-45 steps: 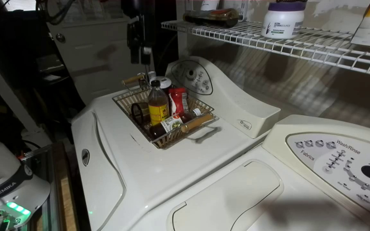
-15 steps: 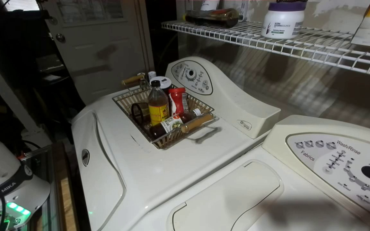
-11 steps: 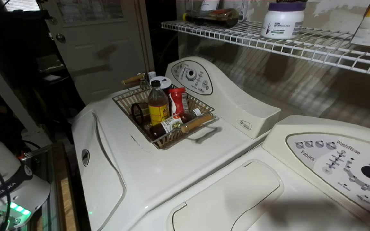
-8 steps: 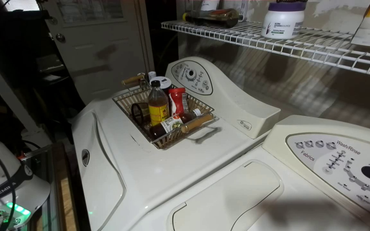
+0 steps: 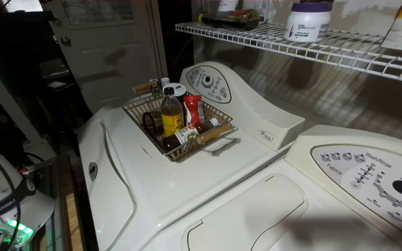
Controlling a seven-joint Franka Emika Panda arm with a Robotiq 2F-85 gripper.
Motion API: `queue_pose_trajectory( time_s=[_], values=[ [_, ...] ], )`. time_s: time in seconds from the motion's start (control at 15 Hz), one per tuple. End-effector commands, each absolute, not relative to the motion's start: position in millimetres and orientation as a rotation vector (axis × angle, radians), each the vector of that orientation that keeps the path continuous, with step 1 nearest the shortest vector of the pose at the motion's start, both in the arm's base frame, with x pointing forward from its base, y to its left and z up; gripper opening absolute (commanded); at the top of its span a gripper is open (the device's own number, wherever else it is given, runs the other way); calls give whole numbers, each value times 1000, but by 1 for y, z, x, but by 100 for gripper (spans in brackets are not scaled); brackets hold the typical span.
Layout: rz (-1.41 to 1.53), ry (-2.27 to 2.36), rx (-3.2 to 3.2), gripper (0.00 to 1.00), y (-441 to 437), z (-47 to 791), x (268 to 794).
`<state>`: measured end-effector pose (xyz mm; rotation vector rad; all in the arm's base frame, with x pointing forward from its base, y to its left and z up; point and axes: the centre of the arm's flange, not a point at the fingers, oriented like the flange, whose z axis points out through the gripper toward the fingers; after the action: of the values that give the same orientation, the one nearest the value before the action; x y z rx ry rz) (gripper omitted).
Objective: Pick up the bottle on the shelf and make it stand upright
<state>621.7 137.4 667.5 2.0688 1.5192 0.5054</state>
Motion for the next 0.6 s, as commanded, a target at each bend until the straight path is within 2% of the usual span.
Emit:
queue_pose_trajectory(
  time_s=[0.0, 0.53],
  values=[
    [634, 1645, 1983, 100, 148, 659, 630],
    [600, 1807, 1885, 100, 158, 627, 659]
  ],
)
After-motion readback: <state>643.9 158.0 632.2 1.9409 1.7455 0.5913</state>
